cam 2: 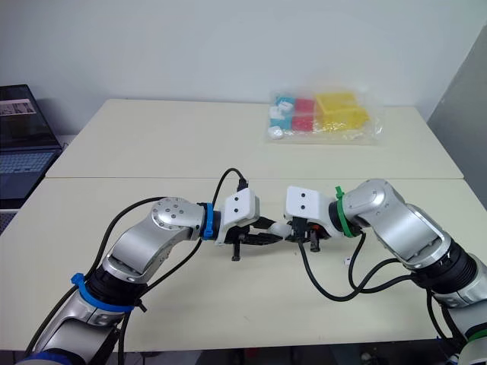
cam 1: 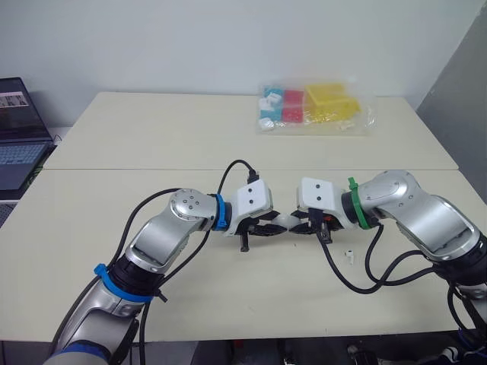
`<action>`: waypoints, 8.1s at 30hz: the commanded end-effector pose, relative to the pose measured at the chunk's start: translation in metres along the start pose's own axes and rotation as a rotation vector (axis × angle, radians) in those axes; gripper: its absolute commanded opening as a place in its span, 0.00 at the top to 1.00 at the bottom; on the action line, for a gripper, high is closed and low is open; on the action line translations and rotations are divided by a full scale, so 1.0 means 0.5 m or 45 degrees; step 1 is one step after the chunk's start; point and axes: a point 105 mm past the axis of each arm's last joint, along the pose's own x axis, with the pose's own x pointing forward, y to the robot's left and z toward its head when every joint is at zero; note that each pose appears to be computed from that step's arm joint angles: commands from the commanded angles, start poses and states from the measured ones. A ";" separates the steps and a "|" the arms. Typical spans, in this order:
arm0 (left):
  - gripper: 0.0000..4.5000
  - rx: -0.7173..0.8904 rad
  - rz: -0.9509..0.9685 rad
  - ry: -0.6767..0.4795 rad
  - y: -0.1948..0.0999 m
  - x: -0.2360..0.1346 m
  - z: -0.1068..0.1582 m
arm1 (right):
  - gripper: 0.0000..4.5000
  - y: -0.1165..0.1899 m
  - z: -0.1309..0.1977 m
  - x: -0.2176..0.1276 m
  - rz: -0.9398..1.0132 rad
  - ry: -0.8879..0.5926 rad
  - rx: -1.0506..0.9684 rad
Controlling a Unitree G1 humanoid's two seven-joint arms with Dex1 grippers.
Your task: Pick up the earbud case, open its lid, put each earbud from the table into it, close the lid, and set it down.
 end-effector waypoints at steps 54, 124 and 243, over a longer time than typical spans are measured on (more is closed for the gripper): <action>0.82 -0.174 0.149 -0.428 -0.019 -0.047 -0.041 | 0.20 -0.024 0.078 -0.127 -0.234 -0.448 -0.032; 0.82 -0.155 0.328 -0.333 -0.023 -0.108 -0.080 | 0.91 0.089 -0.279 -0.102 -0.072 0.336 0.004; 0.82 -0.293 0.336 -0.588 0.024 -0.104 0.025 | 0.91 -0.016 0.104 -0.008 -0.717 -0.992 0.142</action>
